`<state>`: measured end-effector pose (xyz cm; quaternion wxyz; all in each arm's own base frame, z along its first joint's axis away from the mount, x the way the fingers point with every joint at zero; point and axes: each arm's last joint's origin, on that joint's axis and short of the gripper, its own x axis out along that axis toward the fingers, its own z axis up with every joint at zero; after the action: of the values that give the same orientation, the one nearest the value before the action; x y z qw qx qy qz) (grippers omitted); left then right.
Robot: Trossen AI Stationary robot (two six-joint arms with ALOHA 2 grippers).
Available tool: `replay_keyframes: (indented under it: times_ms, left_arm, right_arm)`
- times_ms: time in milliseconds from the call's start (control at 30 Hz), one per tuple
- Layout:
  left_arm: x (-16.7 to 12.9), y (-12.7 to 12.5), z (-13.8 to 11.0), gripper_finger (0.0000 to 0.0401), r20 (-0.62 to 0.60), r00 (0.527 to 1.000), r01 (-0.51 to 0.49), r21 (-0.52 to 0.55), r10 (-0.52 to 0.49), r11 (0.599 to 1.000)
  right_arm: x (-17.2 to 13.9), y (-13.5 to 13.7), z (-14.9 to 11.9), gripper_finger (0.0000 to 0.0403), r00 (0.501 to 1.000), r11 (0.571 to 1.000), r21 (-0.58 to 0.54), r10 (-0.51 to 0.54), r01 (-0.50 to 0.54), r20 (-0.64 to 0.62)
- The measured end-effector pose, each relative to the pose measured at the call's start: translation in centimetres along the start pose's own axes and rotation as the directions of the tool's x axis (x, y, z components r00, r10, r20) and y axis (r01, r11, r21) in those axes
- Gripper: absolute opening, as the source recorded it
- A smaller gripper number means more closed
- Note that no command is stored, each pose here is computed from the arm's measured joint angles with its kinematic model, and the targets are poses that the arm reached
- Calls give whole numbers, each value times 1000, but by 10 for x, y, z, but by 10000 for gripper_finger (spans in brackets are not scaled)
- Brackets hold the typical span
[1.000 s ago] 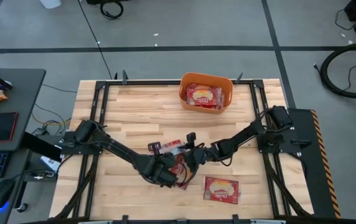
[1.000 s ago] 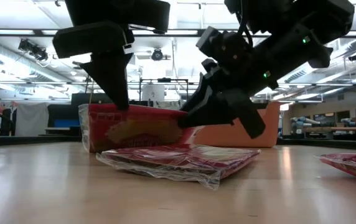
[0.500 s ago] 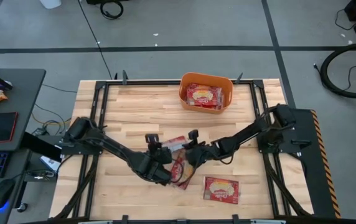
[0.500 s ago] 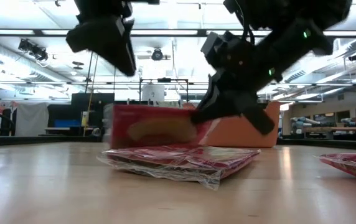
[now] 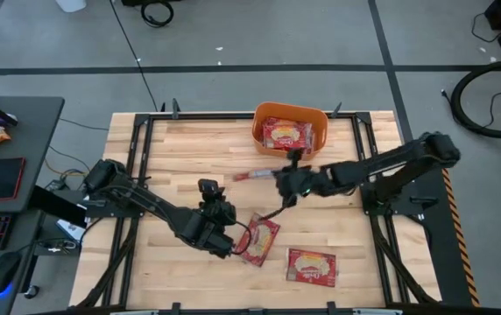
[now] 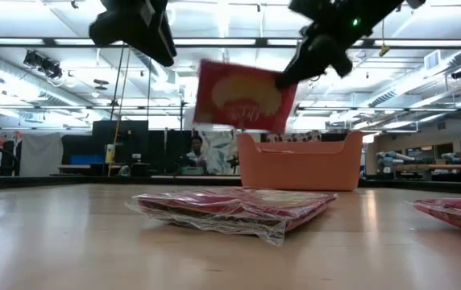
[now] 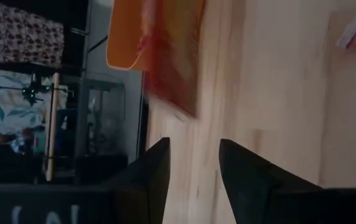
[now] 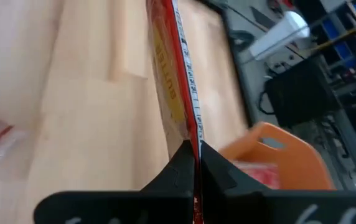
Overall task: Sort popcorn bags into baskets
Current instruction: Put the popcorn bag into the bin
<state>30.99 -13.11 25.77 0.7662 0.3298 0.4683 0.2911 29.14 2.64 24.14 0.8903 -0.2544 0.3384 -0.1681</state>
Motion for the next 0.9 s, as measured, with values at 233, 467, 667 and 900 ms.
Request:
replay_keyframes:
  times_ms: [233,467,667,900]
  left_arm:
    - [13,2,0,141,-18,1000,6,37,-5,999]
    - [34,-13,-13,141,12,986,162,83,-164,983]
    - [36,0,-25,141,107,950,293,19,-293,956]
    - [45,18,-49,141,266,880,424,-61,-394,904]
  right_arm:
    - [-19,-60,-1,5,994,989,119,-76,85,-79]
    - [-17,-110,-8,5,975,982,180,-20,61,-220]
    - [-13,-146,-28,7,954,960,278,53,32,-295]
    - [2,-183,-66,8,928,899,417,261,-134,-265]
